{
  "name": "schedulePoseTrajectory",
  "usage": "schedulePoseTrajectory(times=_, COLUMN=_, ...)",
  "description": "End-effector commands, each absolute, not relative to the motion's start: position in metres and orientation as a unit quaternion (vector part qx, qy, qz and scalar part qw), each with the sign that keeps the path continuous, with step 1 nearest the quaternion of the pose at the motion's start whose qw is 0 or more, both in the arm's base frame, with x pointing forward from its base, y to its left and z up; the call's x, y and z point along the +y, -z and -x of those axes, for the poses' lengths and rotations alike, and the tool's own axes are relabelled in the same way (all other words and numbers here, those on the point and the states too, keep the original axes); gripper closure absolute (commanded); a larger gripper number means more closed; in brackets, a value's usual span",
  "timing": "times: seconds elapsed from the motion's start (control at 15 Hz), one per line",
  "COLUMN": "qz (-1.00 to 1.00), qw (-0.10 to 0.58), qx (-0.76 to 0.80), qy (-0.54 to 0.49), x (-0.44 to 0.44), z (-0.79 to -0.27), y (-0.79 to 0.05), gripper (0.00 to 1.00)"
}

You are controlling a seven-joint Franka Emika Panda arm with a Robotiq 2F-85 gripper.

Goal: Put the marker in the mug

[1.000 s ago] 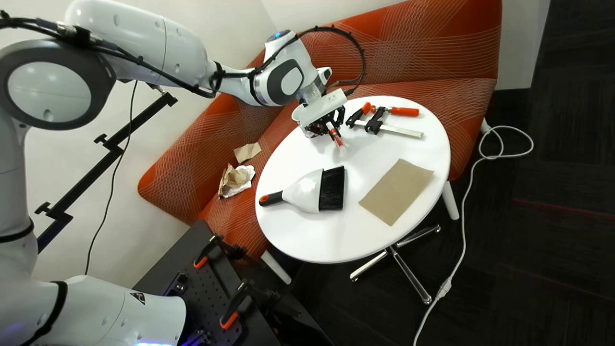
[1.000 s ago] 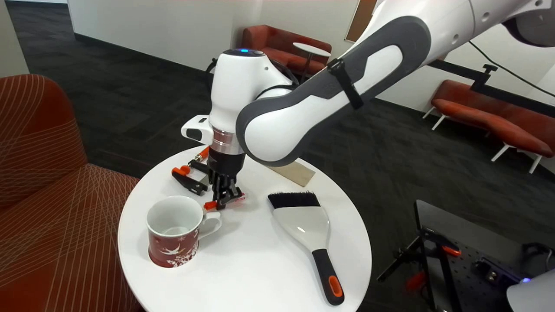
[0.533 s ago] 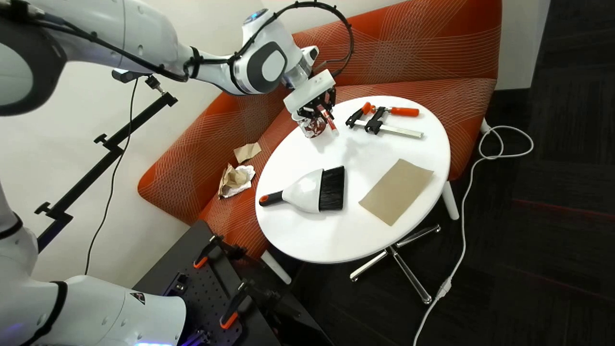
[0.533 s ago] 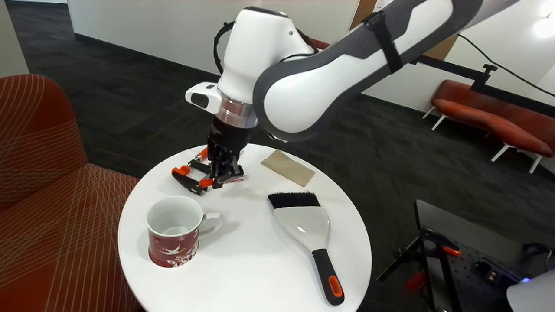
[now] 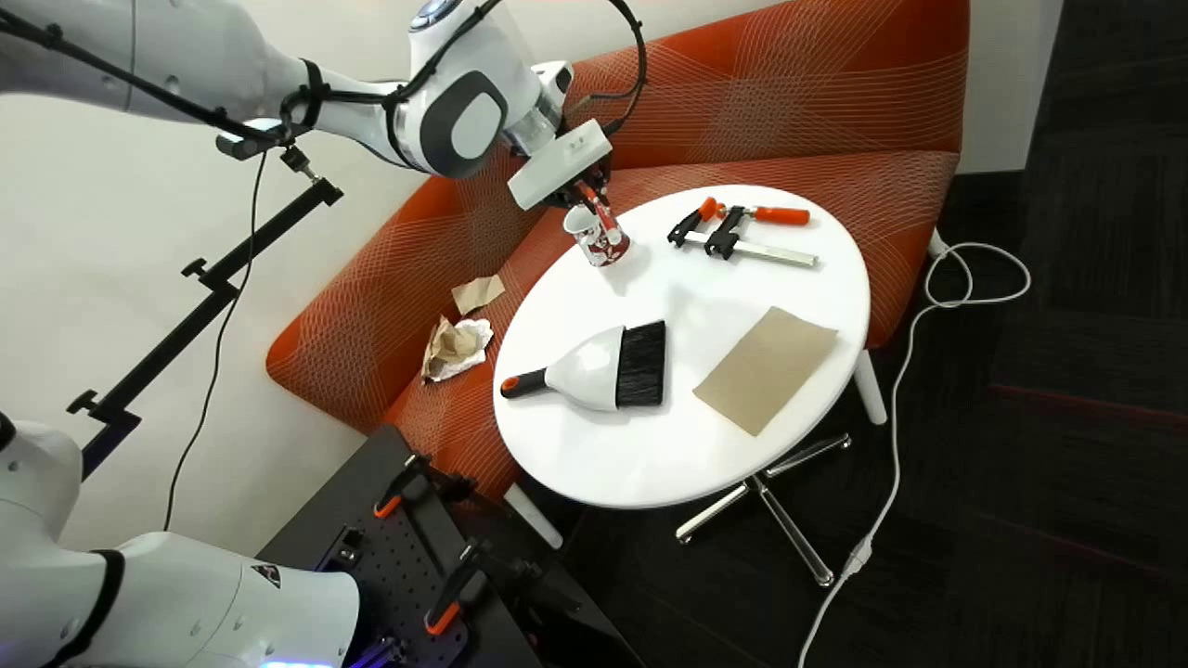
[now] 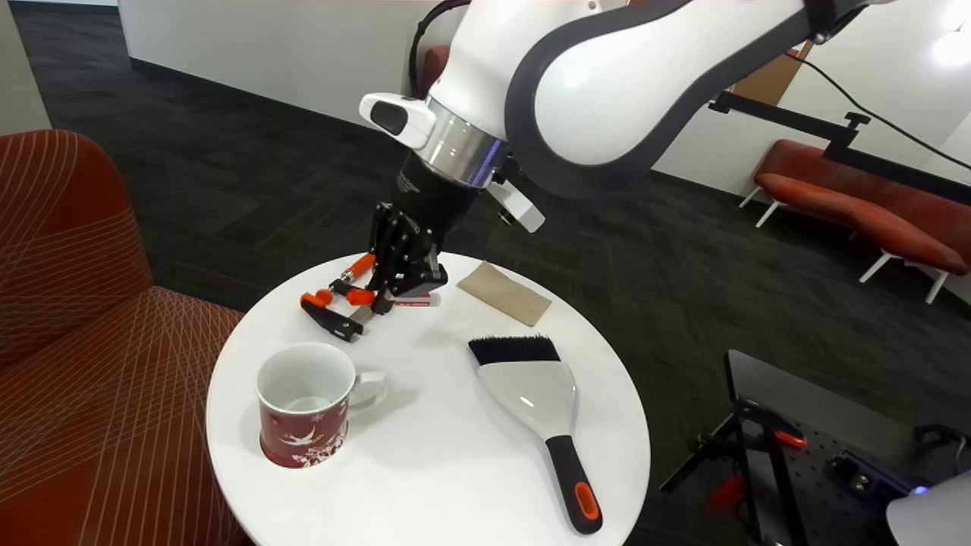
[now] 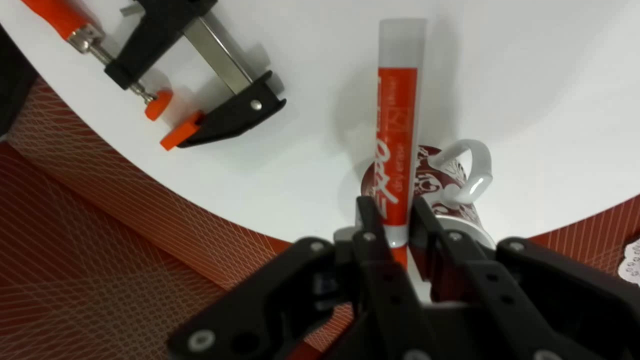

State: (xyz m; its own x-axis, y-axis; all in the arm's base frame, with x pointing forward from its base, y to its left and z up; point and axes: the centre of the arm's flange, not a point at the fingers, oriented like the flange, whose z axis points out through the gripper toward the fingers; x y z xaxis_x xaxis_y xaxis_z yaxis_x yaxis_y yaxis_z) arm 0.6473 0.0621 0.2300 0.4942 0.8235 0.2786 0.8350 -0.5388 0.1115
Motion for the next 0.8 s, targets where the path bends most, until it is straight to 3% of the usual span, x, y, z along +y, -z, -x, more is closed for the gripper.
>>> schedulePoseTrajectory(times=0.0, qz=0.848, qw=0.044, qx=-0.493, qy=0.190, x=0.054, z=-0.617, y=-0.251, gripper=0.94)
schedulePoseTrajectory(times=0.73, qz=0.789, qw=0.123, qx=-0.528, qy=0.290, x=0.059, z=-0.621, y=-0.261, gripper=0.94)
